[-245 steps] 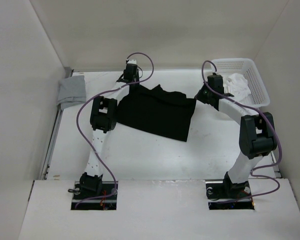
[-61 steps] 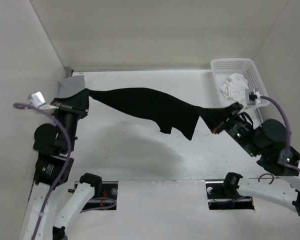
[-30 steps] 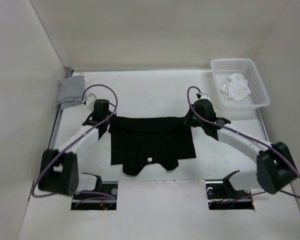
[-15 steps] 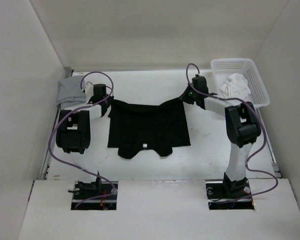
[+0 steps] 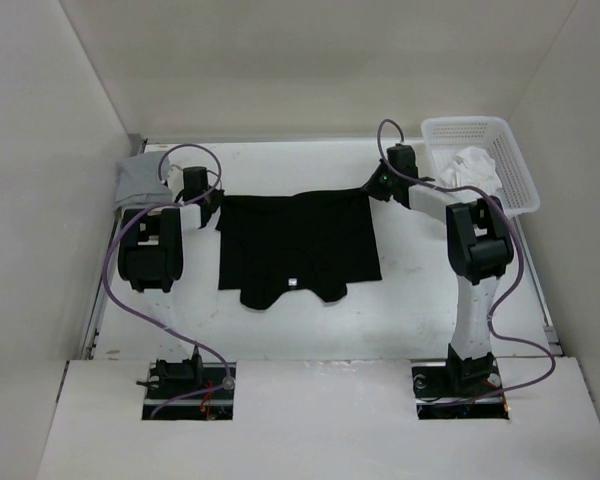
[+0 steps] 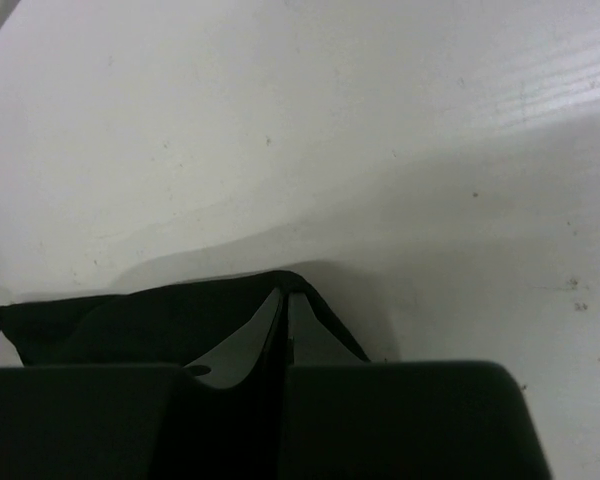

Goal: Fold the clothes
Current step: Fold the tank top

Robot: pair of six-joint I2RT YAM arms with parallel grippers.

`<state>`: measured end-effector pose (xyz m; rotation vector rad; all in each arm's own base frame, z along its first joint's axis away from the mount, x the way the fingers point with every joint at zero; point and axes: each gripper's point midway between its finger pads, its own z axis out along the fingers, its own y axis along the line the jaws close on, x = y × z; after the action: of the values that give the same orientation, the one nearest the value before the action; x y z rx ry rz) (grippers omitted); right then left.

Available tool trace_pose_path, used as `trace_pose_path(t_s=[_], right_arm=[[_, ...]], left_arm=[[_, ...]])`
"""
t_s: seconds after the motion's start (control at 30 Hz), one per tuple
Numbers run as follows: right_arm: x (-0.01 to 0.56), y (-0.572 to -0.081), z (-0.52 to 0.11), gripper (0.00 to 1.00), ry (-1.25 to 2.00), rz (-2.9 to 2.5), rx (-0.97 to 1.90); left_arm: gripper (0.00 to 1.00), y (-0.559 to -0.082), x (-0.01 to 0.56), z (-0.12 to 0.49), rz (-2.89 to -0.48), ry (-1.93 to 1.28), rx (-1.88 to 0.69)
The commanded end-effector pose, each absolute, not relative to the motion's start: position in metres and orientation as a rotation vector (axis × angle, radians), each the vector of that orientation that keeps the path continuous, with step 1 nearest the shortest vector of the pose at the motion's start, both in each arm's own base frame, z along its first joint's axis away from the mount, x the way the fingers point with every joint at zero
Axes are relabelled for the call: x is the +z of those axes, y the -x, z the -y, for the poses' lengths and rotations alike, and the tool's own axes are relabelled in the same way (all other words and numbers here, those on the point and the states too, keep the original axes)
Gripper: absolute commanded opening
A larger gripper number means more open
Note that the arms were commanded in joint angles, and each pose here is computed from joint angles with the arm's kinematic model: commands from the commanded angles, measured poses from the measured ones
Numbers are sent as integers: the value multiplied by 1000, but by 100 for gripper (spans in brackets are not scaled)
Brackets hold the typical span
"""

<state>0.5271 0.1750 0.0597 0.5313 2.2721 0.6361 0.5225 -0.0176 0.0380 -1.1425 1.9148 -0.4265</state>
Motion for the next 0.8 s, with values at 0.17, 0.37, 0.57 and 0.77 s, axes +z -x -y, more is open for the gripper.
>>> trace_pose_path(t_s=[0.17, 0.37, 0.57, 0.77], right_arm=[[75, -559, -168, 9, -569, -2202, 582], [97, -551, -157, 31, -575, -2160, 536], [89, -502, -145, 44, -587, -2176, 530], [64, -478, -144, 50, -545, -2218, 552]], left_arm=[[11, -545, 65, 11, -1828, 1123, -444], [38, -529, 112, -4, -1693, 1118, -440], [40, -509, 153, 35, -1675, 974, -422], [39, -491, 145, 97, -1768, 771, -394]])
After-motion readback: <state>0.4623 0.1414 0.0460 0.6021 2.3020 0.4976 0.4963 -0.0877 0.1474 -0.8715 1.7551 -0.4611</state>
